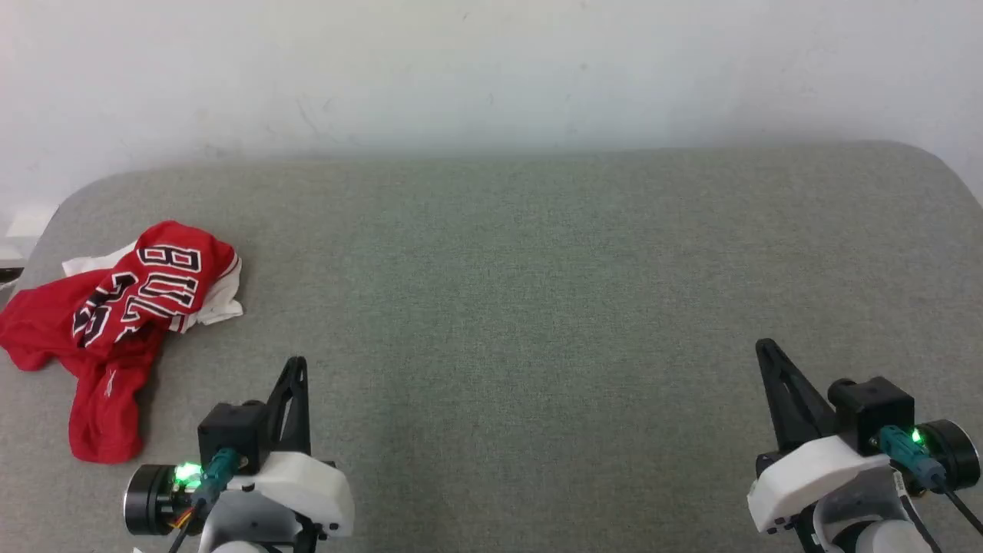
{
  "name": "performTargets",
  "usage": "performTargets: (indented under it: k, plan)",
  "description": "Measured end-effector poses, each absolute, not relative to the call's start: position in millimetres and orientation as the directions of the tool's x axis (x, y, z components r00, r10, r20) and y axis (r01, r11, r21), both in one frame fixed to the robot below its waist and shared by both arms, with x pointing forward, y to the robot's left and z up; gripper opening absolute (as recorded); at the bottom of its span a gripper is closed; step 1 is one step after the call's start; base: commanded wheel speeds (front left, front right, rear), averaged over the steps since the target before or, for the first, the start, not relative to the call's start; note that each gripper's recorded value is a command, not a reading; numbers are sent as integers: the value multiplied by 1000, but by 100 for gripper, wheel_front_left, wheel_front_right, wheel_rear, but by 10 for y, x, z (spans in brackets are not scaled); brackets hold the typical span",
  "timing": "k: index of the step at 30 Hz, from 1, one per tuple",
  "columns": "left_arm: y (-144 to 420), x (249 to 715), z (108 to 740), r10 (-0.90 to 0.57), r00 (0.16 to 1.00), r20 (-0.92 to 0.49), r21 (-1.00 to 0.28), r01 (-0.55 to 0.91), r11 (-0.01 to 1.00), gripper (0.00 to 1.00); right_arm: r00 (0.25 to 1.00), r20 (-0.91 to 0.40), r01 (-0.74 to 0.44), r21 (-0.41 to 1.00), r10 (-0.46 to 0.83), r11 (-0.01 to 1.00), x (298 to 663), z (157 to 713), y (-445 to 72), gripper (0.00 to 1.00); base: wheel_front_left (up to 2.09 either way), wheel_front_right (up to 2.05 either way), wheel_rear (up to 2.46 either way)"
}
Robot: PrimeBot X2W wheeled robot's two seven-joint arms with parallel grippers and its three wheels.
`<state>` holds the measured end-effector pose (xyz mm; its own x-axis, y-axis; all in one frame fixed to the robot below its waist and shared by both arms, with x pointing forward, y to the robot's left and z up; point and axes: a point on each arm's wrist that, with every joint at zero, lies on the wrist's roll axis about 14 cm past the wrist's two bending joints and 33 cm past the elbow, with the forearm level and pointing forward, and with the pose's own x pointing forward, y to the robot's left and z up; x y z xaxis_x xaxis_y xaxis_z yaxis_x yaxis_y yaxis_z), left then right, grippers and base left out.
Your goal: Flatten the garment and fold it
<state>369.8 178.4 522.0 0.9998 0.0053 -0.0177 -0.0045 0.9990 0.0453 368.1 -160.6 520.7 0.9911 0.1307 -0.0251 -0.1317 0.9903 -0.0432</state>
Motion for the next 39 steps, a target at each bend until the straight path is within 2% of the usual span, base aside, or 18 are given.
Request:
performTargets:
  k: [26, 27, 39]
  plan:
    - [1784, 3698, 5220, 5, 1000, -18, 45, -4, 999, 0, 991, -25, -132, -43, 131, 990, 3681, 5207, -1606, 0, 0, 0, 0]
    - [1783, 3697, 5217, 5, 1000, -19, 45, -4, 999, 100, 991, -27, -132, -43, 131, 990, 3680, 5202, -1607, 100, 0, 0, 0]
    - [1773, 3696, 5192, 2, 1000, -20, 45, -1, 999, 100, 992, -21, -126, -42, 126, 991, 3680, 5202, -1626, 100, 0, 0, 0]
